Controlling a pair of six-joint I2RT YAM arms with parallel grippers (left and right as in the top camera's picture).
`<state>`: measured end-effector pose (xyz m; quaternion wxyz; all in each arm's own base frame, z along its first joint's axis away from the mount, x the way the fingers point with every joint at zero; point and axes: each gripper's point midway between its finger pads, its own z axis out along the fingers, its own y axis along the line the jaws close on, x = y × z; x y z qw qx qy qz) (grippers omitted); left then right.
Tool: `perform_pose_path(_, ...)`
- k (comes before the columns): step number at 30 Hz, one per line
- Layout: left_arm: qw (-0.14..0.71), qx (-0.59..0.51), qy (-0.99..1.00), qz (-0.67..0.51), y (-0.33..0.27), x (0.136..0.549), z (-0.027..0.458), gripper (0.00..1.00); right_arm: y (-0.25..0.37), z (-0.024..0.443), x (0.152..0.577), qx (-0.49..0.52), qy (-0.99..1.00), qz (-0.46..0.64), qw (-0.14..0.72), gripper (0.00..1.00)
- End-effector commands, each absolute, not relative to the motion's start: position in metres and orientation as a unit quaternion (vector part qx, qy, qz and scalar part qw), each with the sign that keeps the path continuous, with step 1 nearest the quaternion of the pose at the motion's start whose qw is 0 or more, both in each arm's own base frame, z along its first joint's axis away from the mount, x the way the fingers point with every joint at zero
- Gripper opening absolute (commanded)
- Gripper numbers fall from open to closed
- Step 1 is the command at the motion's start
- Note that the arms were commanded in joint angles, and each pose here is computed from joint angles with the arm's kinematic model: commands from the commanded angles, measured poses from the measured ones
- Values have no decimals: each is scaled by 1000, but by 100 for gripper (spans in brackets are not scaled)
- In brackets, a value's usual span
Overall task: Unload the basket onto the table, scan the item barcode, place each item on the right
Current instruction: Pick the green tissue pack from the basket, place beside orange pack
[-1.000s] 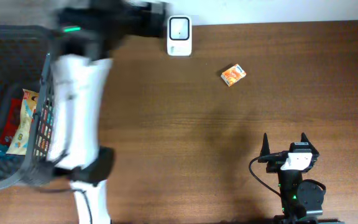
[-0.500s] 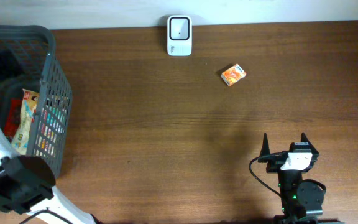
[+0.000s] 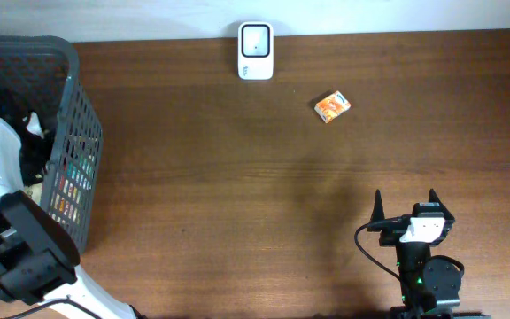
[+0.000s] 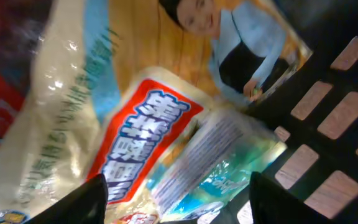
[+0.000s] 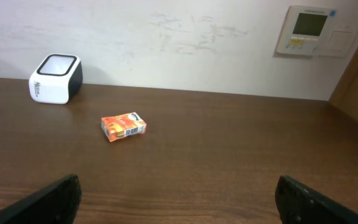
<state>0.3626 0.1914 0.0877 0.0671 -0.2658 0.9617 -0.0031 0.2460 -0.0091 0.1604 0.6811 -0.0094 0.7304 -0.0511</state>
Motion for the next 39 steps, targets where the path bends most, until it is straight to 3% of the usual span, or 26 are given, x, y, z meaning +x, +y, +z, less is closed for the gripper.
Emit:
perform_pose_path(1, 56, -256, 965, -31, 177, 357, 73, 62, -9, 157, 246, -9, 733, -52, 679, 98)
perform_pose_path(3, 59, -256, 964, -32, 177, 358, 72, 54, -9, 157, 246, -9, 733, -52, 679, 98)
perform_pose_path(6, 52, -257, 965, -34, 174, 354, 63, 52, -9, 157, 246, -9, 733, -52, 679, 99)
perform_pose_path(7, 52, -255, 965, -40, 171, 353, 56, 48, -9, 157, 246, -9, 733, -52, 679, 98)
perform_pose_path(9, 51, -255, 964, -51, 167, 353, 52, 10, -9, 157, 246, -9, 733, -52, 679, 98)
perform_pose_path(10, 57, -256, 964, -50, 168, 355, 54, 0, -9, 157, 246, -9, 733, -52, 679, 98)
perform_pose_path(12, 78, -256, 962, -53, 173, 367, 73, 0, -9, 157, 246, -9, 733, -52, 679, 98)
perform_pose_path(16, 216, -222, 942, -128, 160, 418, 209, 0, -9, 157, 246, -9, 733, -52, 679, 98)
perform_pose_path(17, 291, -189, 924, -163, 147, 432, 273, 0, -9, 157, 246, -9, 733, -52, 679, 99)
perform_pose_path(20, 421, -134, 886, -140, 128, 417, 390, 0, -9, 157, 246, -9, 733, -52, 679, 98)
perform_pose_path(23, 452, -37, 865, -215, 42, 399, 437, 0, -9, 157, 246, -9, 733, -52, 679, 98)
perform_pose_path(28, 385, 159, 860, -293, -148, 433, 399, 0, -9, 157, 246, -9, 733, -52, 679, 98)
perform_pose_path(32, 308, 242, 891, -230, -285, 475, 268, 0, -9, 157, 246, -9, 733, -52, 679, 98)
perform_pose_path(39, 216, 272, 927, -142, -345, 492, 84, 0, -9, 157, 246, -9, 733, -52, 679, 98)
